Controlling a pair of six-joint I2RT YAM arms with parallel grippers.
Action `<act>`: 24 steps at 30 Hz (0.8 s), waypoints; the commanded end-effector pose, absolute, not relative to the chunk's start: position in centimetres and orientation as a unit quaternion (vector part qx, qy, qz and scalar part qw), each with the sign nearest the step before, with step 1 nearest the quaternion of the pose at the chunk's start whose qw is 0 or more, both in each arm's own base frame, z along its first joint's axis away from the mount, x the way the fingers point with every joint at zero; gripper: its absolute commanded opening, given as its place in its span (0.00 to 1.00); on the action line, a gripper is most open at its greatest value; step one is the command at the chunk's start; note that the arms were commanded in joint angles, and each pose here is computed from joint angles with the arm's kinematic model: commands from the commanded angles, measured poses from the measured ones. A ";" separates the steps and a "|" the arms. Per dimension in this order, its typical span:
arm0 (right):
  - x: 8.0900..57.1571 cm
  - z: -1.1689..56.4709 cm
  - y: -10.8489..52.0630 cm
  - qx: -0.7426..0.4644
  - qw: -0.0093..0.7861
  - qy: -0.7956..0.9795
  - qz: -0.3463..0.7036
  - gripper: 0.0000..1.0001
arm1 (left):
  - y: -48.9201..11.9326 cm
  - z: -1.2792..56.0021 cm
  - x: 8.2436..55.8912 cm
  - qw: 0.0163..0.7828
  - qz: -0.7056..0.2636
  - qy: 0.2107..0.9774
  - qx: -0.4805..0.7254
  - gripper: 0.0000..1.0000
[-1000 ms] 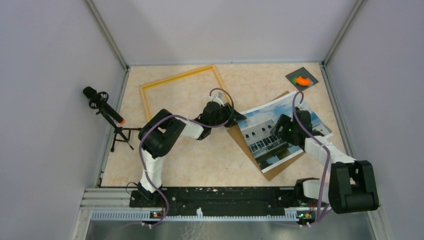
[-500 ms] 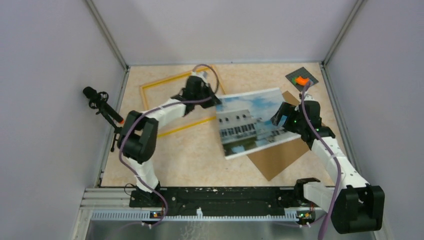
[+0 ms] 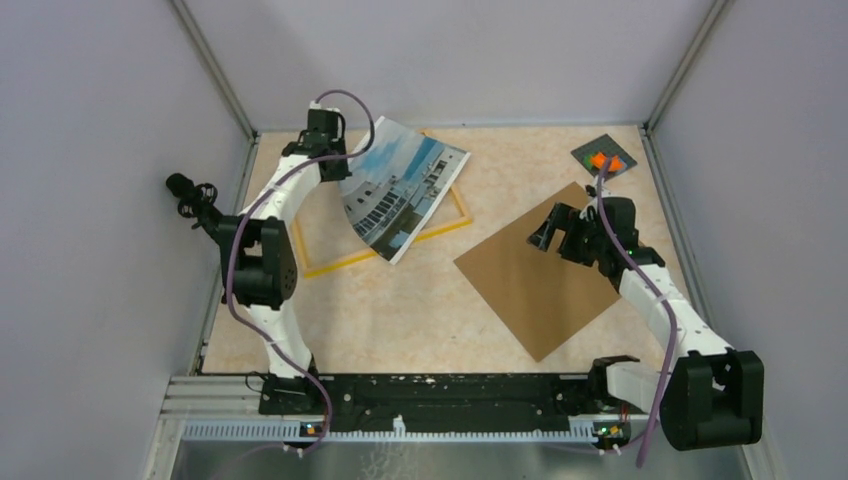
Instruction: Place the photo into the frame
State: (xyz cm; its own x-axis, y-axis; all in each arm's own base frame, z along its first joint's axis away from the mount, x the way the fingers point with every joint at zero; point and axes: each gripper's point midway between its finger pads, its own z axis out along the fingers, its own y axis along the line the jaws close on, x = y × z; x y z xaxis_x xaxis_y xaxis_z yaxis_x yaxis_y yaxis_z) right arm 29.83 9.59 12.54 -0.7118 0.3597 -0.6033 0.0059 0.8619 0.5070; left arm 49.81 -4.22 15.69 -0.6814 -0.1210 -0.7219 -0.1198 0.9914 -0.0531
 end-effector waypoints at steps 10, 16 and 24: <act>36.6 14.1 15.8 0.050 0.387 0.853 0.347 0.97 | -3.8 11.3 42.8 0.293 0.019 0.956 0.006 0.00; 42.0 14.1 20.0 -0.005 0.382 0.843 0.379 0.95 | -4.9 12.3 41.2 0.302 -0.021 0.953 -0.007 0.00; 36.0 16.8 31.3 -0.312 0.497 0.769 0.254 0.99 | -7.4 12.8 37.8 0.275 -0.104 0.951 -0.098 0.00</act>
